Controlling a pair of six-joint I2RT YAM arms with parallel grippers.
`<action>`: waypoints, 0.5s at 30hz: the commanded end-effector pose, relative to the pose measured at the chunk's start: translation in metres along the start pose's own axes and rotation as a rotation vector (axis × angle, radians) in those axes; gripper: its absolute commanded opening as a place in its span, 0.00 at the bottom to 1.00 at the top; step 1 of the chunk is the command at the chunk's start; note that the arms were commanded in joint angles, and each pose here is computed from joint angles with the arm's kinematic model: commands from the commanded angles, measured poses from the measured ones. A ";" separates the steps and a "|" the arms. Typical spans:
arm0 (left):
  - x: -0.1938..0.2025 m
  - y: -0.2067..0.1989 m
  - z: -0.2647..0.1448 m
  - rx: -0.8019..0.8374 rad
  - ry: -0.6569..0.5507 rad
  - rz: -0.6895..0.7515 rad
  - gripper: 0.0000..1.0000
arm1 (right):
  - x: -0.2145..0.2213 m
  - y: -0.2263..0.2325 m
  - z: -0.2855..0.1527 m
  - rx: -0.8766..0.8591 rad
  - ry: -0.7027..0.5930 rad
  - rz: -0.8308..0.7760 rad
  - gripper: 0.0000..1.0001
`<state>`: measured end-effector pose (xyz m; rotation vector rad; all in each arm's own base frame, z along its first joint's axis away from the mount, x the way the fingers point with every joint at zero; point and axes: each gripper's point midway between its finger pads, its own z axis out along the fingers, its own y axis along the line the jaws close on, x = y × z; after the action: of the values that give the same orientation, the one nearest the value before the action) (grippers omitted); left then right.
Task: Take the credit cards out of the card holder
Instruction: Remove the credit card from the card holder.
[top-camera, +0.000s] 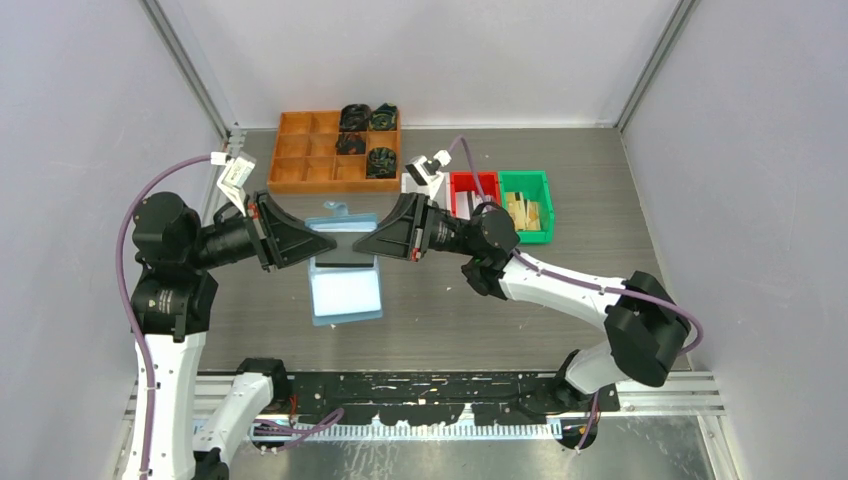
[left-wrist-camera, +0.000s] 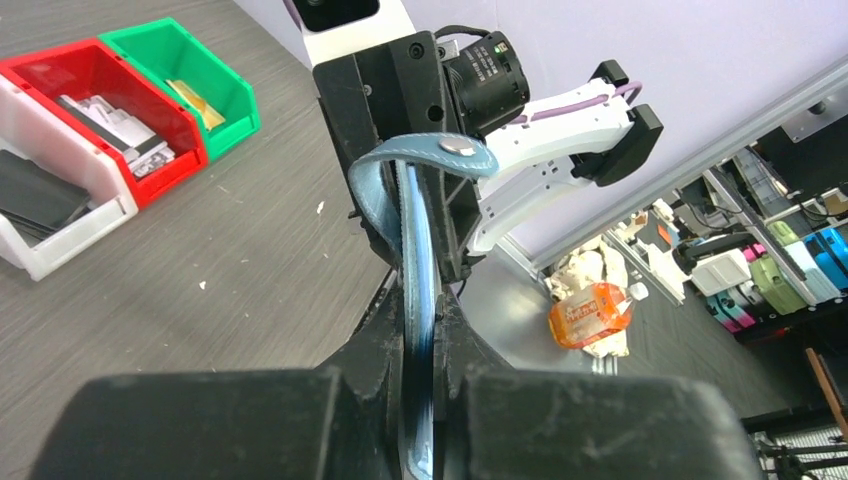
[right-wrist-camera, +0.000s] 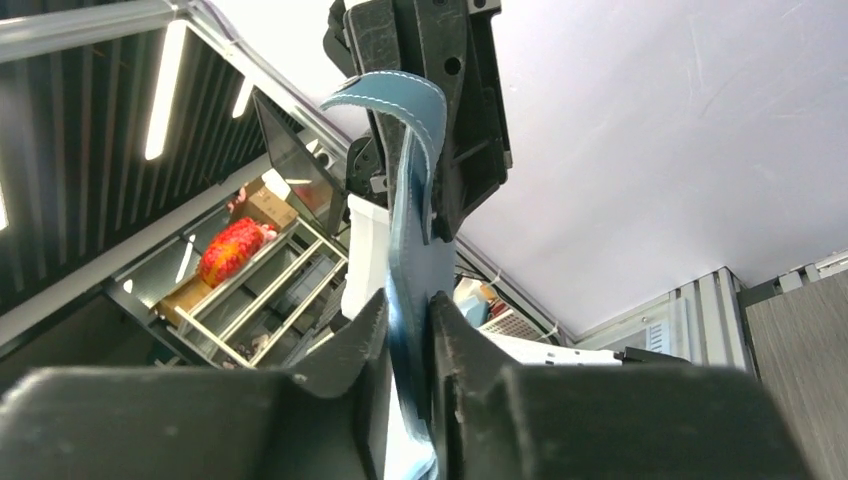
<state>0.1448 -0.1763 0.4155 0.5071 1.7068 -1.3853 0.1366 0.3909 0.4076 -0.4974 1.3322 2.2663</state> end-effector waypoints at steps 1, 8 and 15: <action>-0.014 -0.005 0.000 -0.006 -0.053 0.063 0.00 | -0.006 0.037 0.001 -0.060 -0.012 -0.103 0.12; 0.023 0.001 -0.008 0.006 0.099 0.150 0.44 | 0.023 0.004 -0.015 0.264 0.273 -0.163 0.01; 0.045 0.012 -0.013 0.017 0.205 0.179 0.39 | 0.053 0.001 -0.044 0.358 0.548 -0.198 0.01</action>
<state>0.1363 -0.1706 0.3854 0.7039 1.7662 -1.2582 0.1191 0.3829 0.3818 -0.8729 1.7165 1.8368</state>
